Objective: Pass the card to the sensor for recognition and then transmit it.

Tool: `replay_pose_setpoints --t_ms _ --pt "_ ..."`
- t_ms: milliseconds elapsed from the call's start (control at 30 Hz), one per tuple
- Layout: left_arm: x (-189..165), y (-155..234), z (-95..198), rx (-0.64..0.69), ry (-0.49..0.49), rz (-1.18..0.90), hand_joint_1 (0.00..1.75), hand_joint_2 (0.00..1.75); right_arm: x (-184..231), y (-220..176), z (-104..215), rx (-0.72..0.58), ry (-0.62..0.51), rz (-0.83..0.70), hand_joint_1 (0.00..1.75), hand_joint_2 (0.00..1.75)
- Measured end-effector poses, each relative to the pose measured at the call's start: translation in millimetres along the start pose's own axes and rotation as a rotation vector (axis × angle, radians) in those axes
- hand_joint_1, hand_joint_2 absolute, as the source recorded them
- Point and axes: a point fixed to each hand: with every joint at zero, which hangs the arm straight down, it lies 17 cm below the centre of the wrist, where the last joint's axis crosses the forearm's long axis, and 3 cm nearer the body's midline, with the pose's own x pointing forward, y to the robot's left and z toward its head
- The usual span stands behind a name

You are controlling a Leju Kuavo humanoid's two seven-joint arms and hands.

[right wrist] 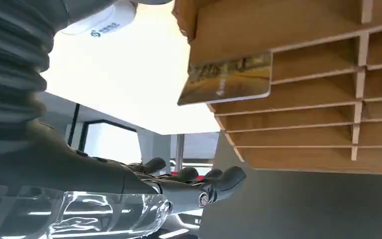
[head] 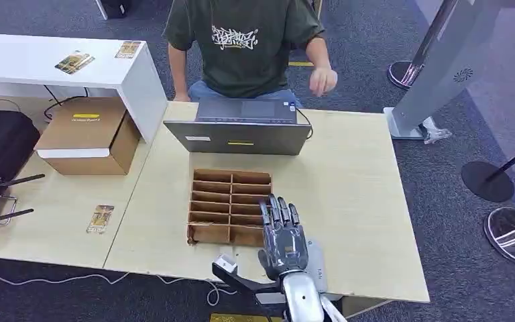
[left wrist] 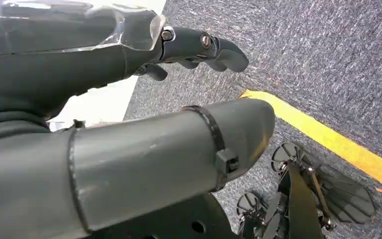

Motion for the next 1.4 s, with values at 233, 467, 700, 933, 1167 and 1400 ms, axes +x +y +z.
replay_pose_setpoints --t_ms 233,467,700,933,1167,1400 --pt "0 0 0 0.0 0.001 -0.004 0.0 0.0 7 -8 -8 -0.015 -0.01 -0.007 0.0 1.75" --pt "1 0 0 0.0 -0.004 -0.015 0.0 0.0 15 -12 -10 -0.02 -0.019 -0.022 0.0 1.75" --pt "1 -1 0 -0.001 -0.006 -0.014 0.0 0.0 28 -9 -14 -0.024 -0.054 -0.032 0.0 1.75" --pt "0 -1 1 -0.002 -0.003 -0.008 0.0 0.0 31 -6 -18 -0.014 -0.063 -0.023 0.0 1.75" --pt "0 -1 0 -0.001 0.001 -0.005 0.0 0.0 31 2 -19 0.007 -0.066 -0.018 0.0 1.75" --pt "-1 1 0 0.001 0.008 -0.002 0.0 0.0 33 12 -18 0.029 -0.075 -0.01 0.0 1.75"
